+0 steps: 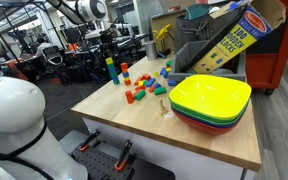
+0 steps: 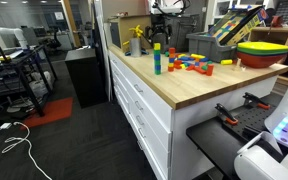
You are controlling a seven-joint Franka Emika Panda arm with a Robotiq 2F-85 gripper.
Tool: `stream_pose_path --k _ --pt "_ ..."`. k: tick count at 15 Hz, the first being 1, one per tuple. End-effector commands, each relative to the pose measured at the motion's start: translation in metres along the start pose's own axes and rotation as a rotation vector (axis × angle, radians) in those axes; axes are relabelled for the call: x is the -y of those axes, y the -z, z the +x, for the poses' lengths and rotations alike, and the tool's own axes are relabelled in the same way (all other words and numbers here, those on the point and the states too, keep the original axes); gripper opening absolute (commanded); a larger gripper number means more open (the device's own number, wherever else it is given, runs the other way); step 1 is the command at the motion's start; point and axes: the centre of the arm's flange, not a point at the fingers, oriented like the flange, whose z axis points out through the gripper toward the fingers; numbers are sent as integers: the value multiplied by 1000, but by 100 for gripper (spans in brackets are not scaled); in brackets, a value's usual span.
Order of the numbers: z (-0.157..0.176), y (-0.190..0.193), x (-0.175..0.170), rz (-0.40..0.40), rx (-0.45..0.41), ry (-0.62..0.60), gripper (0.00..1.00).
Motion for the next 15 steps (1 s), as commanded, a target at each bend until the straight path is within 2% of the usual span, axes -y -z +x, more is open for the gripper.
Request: stream_pose_path --k 1,8,15 --pt "-13 18 -7 58 -32 -13 100" --pt "-16 55 -12 146 -108 -46 100" --pt "-10 63 -49 146 -185 -128 100"
